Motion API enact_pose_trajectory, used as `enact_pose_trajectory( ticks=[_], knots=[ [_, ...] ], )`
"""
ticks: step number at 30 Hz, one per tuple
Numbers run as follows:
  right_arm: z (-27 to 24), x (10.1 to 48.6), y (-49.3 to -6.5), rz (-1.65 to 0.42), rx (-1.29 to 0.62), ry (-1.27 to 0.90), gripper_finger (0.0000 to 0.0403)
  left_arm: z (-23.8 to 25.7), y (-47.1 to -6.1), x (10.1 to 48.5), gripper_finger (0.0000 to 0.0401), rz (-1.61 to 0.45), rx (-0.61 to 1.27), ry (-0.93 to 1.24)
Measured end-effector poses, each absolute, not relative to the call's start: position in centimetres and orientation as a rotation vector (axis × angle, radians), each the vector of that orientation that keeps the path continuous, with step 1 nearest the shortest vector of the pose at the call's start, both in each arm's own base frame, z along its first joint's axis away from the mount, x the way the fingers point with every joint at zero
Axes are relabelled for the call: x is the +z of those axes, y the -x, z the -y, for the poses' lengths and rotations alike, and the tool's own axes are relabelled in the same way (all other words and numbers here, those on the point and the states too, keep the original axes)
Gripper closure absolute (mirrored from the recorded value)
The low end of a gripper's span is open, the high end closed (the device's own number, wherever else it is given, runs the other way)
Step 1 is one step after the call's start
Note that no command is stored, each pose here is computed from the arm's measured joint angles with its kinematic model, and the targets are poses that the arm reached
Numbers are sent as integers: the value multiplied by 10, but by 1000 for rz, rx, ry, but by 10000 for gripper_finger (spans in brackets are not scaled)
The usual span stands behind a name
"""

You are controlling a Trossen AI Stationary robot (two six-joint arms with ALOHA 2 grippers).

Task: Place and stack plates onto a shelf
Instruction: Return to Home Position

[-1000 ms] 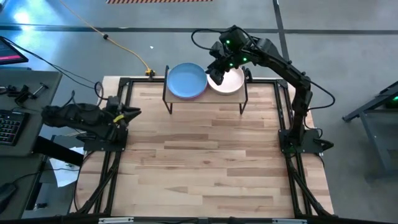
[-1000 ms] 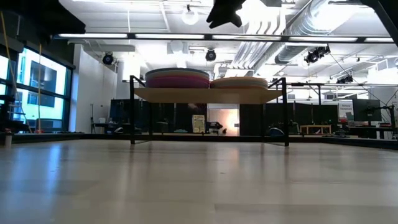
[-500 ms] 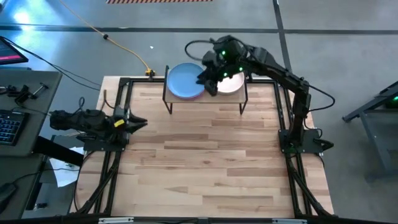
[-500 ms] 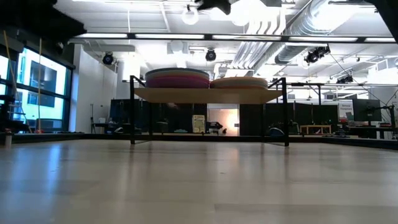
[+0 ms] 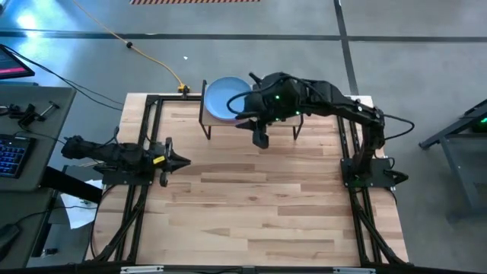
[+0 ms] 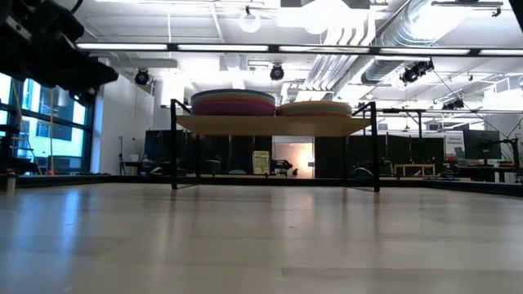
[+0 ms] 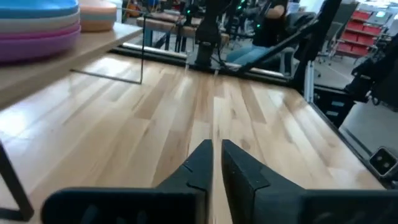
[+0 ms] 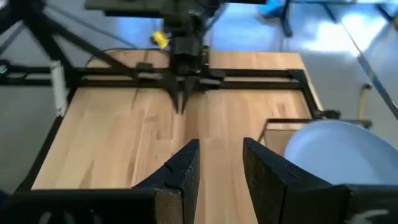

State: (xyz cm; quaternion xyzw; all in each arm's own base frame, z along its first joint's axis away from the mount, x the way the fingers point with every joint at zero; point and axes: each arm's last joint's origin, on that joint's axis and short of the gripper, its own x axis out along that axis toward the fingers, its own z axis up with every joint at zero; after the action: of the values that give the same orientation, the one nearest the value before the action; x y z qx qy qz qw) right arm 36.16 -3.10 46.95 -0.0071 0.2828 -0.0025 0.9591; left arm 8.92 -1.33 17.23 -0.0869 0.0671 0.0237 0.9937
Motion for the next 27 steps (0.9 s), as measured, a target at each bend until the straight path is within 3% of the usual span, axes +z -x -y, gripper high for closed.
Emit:
enact_pose_trajectory(
  ticks=[5, 12, 19, 27],
  knots=[
    [35, 474, -345, -620, -3, 27, 300, 13, -89, 172, 399, -141, 60, 177],
    [39, 508, -267, -640, -47, 33, 300, 12, -90, 171, 400, -146, 110, 188],
    [29, 548, -134, -537, -242, 81, 300, 11, -90, 171, 398, -142, 144, 184],
    [-2, 557, 33, -189, -371, -18, 300, 10, -90, 171, 398, -142, 147, 183]
  ],
)
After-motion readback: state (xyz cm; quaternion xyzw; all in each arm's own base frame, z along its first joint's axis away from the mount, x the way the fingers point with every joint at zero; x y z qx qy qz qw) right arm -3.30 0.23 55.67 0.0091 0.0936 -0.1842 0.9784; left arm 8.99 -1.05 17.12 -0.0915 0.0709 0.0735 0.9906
